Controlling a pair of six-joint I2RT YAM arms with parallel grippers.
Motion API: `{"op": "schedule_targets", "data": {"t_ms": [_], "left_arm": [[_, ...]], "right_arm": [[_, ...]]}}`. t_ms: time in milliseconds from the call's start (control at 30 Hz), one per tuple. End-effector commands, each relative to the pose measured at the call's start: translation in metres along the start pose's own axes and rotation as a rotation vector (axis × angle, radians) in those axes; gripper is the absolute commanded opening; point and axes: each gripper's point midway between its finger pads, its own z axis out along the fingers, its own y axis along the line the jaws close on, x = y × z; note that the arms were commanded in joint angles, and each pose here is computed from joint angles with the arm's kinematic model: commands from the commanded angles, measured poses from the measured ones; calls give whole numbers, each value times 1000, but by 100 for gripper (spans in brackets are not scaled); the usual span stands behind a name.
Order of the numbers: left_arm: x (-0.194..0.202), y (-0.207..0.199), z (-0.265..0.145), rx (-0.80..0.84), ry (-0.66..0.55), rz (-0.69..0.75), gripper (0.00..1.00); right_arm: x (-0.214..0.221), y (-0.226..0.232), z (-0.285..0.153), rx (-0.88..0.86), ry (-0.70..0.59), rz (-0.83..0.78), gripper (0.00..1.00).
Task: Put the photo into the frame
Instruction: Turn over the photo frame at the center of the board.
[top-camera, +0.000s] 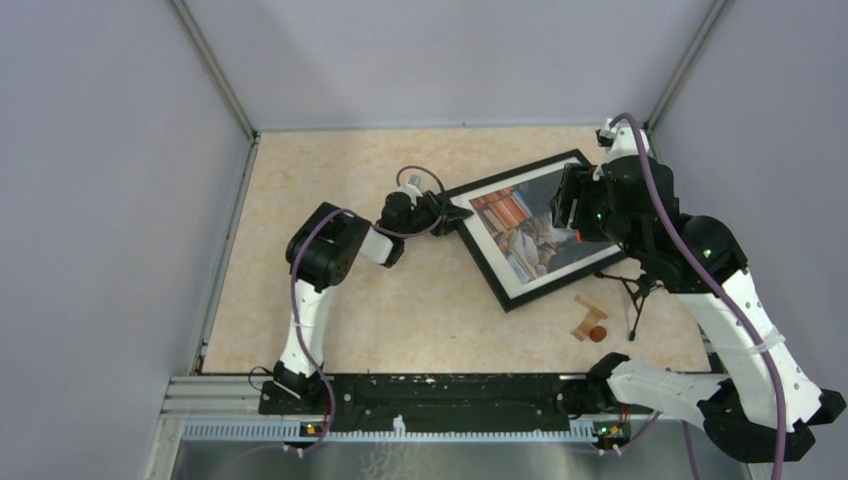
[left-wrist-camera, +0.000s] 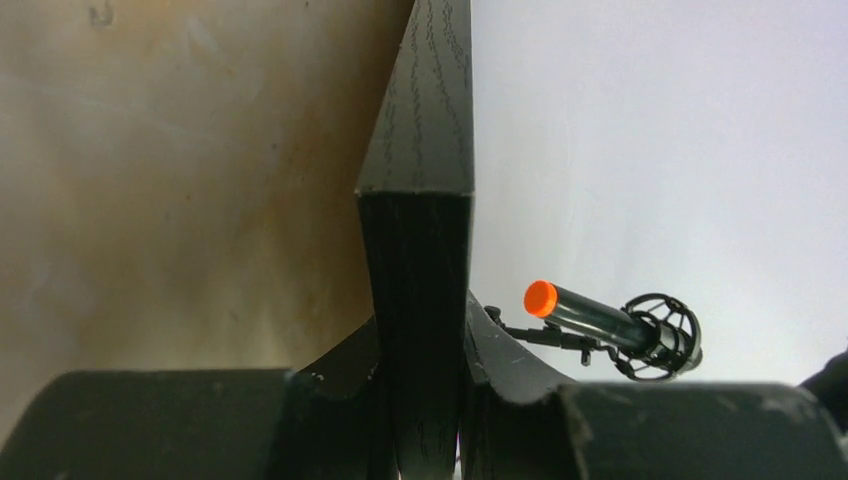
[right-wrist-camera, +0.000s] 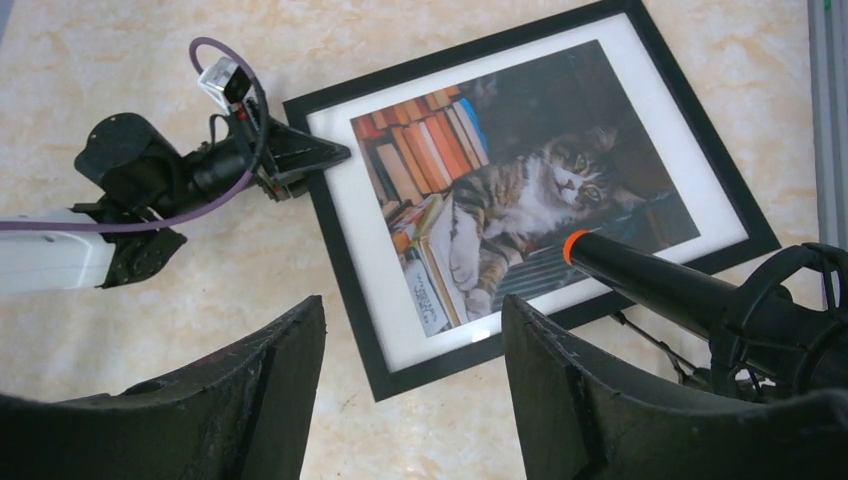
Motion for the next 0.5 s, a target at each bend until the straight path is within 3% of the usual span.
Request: {"op": "schedule_targets", "data": {"t_ms": [0,133,167,233,300,400,467], "left_arm": [[-33,-35,26,169,-145,84,0],[-38,-16,53,103,-119,80,0],[-38,-11,55,83,-112,73,8],[-38,0,55,12,-96,70,40],[-37,9,50,-95,-68,119,61],[-45,26,26,-326,-94,194,97],[-54,22,3,-440,-125,237,99]], "right_arm": [[0,-2,-1,-1,-13,13,64],[4,-4,-4,1,-5,9,68],[4,-4,-5,-1,-6,7,72],[3,-4,-7,-13,-10,-5,83],[2,-4,-10,-21,-13,-13,98],[-4,-4,-17,-34,-24,-15,99],[-10,-6,-24,-32,-38,-7,99]]}}
